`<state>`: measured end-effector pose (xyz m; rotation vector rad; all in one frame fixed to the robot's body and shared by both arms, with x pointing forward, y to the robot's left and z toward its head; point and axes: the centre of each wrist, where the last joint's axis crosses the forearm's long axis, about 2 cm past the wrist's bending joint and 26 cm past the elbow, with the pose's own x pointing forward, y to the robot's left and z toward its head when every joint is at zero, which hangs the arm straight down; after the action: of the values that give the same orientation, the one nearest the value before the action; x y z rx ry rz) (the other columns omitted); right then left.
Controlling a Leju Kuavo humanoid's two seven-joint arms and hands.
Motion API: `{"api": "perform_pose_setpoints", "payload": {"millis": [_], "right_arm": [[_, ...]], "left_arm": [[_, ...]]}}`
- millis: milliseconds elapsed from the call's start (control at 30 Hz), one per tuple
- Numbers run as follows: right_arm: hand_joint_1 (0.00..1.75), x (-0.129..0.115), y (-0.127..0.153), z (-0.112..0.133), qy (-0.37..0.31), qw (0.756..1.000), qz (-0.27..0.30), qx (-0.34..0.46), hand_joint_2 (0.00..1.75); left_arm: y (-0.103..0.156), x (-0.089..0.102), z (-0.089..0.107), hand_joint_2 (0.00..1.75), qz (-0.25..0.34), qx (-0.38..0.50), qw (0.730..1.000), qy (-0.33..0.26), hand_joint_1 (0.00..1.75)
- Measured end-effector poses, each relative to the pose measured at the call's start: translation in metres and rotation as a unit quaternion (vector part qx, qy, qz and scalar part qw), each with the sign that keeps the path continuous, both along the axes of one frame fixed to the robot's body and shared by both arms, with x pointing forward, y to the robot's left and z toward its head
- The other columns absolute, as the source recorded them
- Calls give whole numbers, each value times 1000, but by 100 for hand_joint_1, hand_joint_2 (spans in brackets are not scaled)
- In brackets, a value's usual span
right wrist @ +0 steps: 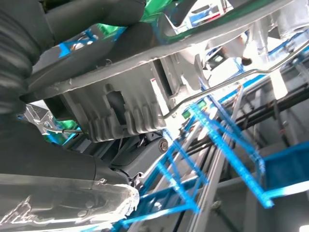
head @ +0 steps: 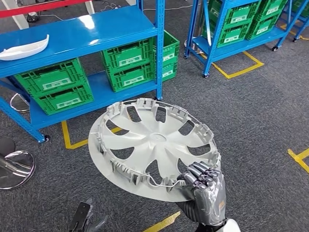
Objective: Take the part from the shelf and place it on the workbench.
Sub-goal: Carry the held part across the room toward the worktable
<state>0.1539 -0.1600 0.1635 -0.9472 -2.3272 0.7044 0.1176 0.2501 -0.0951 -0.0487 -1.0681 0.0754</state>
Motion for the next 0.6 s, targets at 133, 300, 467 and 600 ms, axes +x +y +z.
{"api": "perform_pose_setpoints", "payload": {"millis": [133,300,467,600], "right_arm": [[175,-2,-1,-1,3,1000,-2,-1,175],[175,-4,-3,-2,6,1000,-6,0,175],[175,-10,-4,-3,19,1000,-13,7,175],[175,-15,-6,-1,24,999,-16,19,175]], "left_arm": [[0,0,0,175,-2,1,1000,0,0],[0,-7,-2,175,-6,3,1000,8,0],[6,-11,-3,175,-15,8,1000,12,0],[13,-21,-6,175,-25,9,999,19,0]]}}
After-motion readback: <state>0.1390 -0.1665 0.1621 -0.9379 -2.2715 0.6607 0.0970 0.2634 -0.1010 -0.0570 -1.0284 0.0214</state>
